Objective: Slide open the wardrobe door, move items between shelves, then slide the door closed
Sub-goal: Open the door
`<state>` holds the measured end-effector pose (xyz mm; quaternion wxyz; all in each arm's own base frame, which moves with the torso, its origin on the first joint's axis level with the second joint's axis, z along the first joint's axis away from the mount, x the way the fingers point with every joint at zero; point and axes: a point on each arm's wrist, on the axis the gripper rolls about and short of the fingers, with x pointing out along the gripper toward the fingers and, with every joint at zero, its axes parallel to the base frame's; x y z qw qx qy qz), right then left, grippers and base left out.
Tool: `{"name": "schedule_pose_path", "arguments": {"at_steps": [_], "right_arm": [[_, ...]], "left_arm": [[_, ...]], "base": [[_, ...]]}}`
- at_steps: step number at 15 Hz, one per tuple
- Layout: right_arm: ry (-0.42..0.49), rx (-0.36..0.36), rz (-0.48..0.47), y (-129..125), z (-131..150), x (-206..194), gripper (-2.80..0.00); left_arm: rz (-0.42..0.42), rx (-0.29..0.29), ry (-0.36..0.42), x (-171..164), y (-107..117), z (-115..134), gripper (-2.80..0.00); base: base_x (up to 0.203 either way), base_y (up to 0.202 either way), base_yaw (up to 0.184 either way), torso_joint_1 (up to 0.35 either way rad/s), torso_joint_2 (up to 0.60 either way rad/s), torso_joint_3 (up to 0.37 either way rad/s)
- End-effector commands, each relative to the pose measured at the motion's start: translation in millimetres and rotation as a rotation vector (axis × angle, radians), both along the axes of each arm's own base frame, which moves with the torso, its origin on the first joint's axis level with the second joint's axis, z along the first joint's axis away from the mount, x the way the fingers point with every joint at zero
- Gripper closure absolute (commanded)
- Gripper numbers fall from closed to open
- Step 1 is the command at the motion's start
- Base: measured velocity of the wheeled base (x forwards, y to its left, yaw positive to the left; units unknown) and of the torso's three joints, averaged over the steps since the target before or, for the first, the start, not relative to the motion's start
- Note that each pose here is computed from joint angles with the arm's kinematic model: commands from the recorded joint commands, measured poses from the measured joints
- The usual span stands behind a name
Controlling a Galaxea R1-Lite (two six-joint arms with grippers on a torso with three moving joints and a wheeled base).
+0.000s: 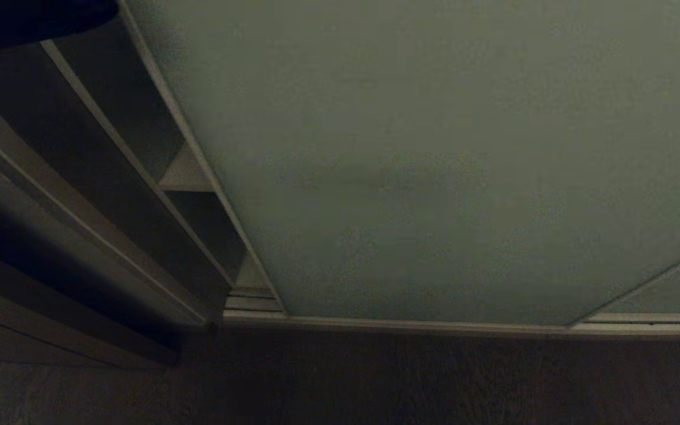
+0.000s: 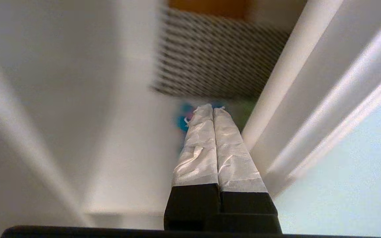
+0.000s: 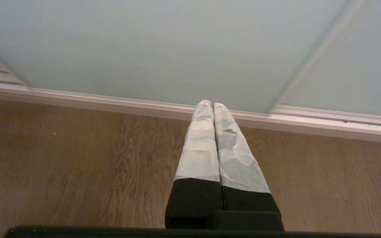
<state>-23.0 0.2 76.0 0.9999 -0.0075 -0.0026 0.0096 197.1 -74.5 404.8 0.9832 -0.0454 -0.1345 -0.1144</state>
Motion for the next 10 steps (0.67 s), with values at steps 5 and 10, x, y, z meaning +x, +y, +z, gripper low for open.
{"name": "schedule_pose_path", "arguments": {"at_steps": [5, 10], "right_arm": [[-0.003, 0.0, 0.001, 0, 0, 0, 0.0], [-0.003, 0.0, 0.001, 0, 0, 0, 0.0]], "left_arm": [[0.035, -0.007, 0.01, -9, -5, 0, 0.0], [0.191, 0.044, 0.184, -41, 36, -49, 0.0]], "base": [[0.0, 0.0, 0.0, 0.0, 0.0, 0.0], [0.0, 0.0, 0.0, 0.0, 0.0, 0.0]]}}
